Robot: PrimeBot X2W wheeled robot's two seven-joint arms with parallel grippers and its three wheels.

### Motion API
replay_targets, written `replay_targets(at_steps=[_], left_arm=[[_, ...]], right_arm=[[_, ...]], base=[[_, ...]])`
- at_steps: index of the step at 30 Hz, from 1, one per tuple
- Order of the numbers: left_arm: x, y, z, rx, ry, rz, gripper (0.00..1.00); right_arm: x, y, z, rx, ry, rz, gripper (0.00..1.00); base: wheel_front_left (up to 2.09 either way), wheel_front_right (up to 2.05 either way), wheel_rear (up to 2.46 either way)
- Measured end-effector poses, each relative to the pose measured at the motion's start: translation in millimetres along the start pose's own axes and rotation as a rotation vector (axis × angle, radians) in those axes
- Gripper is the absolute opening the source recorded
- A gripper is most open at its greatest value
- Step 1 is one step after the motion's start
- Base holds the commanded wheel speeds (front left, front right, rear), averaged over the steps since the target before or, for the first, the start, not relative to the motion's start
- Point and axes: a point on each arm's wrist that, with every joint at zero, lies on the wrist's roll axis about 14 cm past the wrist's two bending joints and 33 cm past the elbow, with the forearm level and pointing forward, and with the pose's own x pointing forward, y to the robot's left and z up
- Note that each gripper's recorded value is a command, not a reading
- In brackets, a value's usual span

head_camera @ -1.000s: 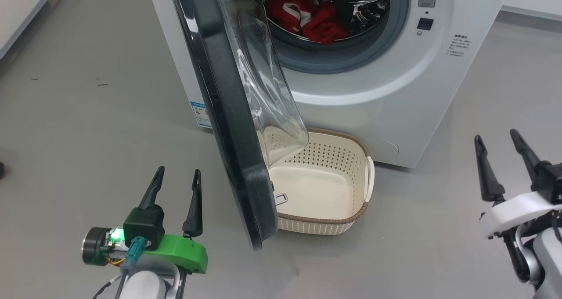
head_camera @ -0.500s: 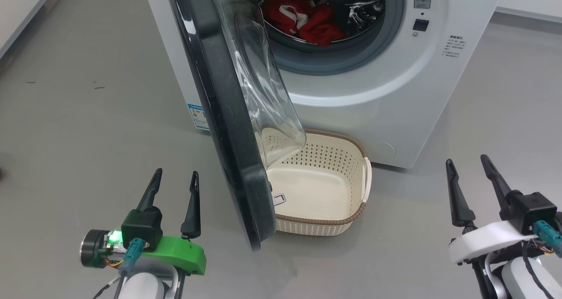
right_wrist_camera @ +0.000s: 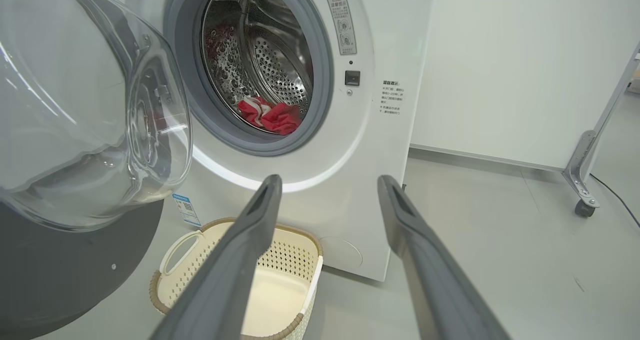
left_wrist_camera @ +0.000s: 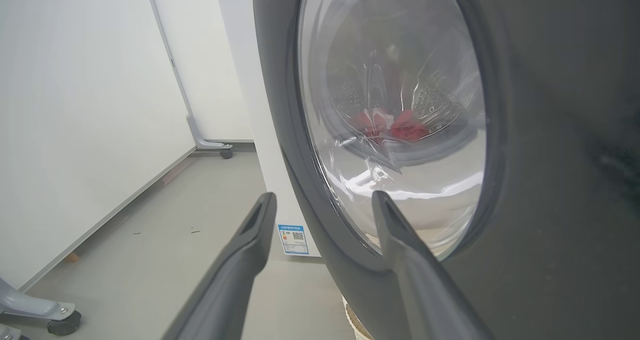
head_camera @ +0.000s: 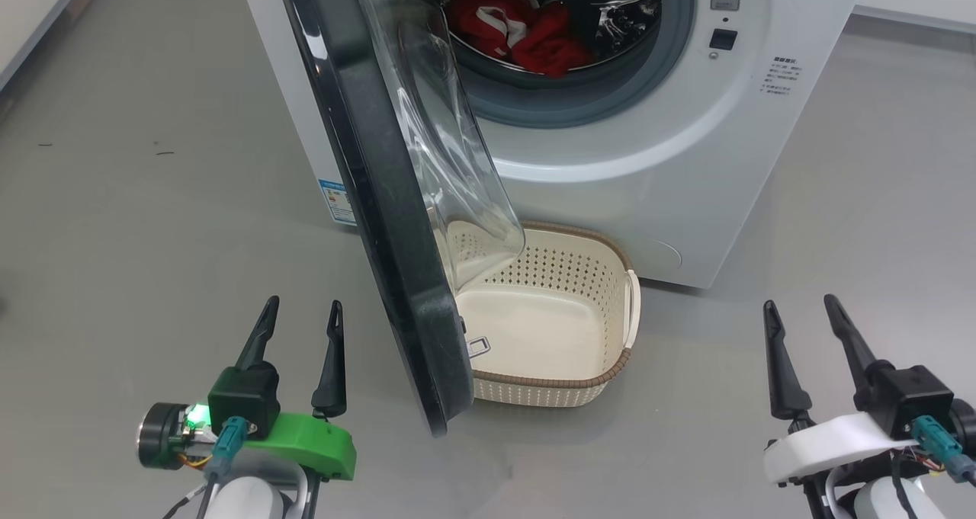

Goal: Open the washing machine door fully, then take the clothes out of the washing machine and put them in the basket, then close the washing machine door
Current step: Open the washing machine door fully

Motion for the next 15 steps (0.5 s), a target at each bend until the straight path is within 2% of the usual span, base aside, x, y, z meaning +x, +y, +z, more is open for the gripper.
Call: replay_targets(at_steps=[15], left_arm=[[-0.3, -1.9, -1.4, 0.0, 0.004, -0.006, 1.0]], right_arm=[[-7.3, 9.9, -2.1, -0.003, -0.002, 0.005, 1.0]], base=[[0.0, 0.0, 0.0]])
